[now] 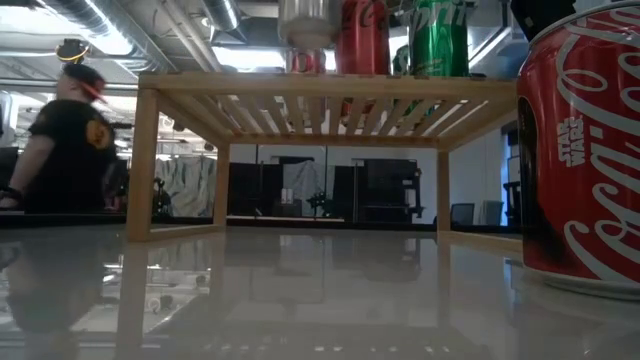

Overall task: Place canned beverage on shelf
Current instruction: Put the silver soda can on the shelf

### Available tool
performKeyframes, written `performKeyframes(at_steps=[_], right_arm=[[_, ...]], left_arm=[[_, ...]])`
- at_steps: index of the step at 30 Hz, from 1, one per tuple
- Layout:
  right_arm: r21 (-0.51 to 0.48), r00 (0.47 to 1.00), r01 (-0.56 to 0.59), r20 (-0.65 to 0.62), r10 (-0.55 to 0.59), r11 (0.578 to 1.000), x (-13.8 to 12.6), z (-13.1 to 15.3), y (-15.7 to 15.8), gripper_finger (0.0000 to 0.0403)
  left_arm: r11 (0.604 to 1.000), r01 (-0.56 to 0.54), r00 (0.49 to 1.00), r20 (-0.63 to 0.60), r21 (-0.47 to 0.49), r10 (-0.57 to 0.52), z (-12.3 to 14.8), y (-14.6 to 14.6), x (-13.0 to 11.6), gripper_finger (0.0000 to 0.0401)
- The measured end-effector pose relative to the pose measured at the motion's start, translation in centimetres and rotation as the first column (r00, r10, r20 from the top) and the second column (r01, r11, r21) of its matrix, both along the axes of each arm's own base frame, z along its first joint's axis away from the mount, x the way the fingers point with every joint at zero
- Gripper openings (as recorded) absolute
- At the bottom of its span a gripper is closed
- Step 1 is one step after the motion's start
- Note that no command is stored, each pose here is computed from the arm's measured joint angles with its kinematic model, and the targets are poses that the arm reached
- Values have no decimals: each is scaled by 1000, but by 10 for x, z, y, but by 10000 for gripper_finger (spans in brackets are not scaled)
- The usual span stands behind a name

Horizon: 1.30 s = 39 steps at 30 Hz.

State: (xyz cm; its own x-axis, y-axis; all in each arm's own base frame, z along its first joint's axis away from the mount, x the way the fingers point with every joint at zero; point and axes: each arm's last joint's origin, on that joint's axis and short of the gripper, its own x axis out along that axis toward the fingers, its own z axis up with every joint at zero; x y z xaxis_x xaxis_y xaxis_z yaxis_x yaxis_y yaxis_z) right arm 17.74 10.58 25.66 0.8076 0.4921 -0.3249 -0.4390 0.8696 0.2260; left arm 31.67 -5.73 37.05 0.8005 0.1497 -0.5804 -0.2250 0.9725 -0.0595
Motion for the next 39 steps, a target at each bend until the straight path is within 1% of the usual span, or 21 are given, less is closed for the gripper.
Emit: performKeyframes(at_steps=[5,9,12,16,22,26,33,39], right_arm=[[0,1000,0,0,0,1000,0,0,0,392],[0,1000,0,0,0,1000,0,0,0,392],[0,1000,0,0,0,1000,0,0,0,392],[0,1000,0,0,0,1000,0,0,0,392],[0,1000,0,0,0,1000,0,0,0,392],[0,1000,0,0,0,1000,0,0,0,392],[0,1000,0,0,0,1000,0,0,0,392],[0,1000,0,0,0,1000,0,0,0,392]], left_arm=[[998,14,999,-34,-56,-16,-4,28,6,302],[999,18,998,-52,-50,-20,-5,38,6,302],[999,5,993,-116,-45,-10,-10,42,2,302],[999,-14,989,-146,-31,9,-12,44,0,302],[1000,-26,989,-147,1,25,-12,48,0,302],[998,-53,989,-140,14,55,-11,53,1,302],[997,-80,988,-134,13,81,-11,62,1,302],[997,-79,986,-147,11,80,-15,62,5,302]])
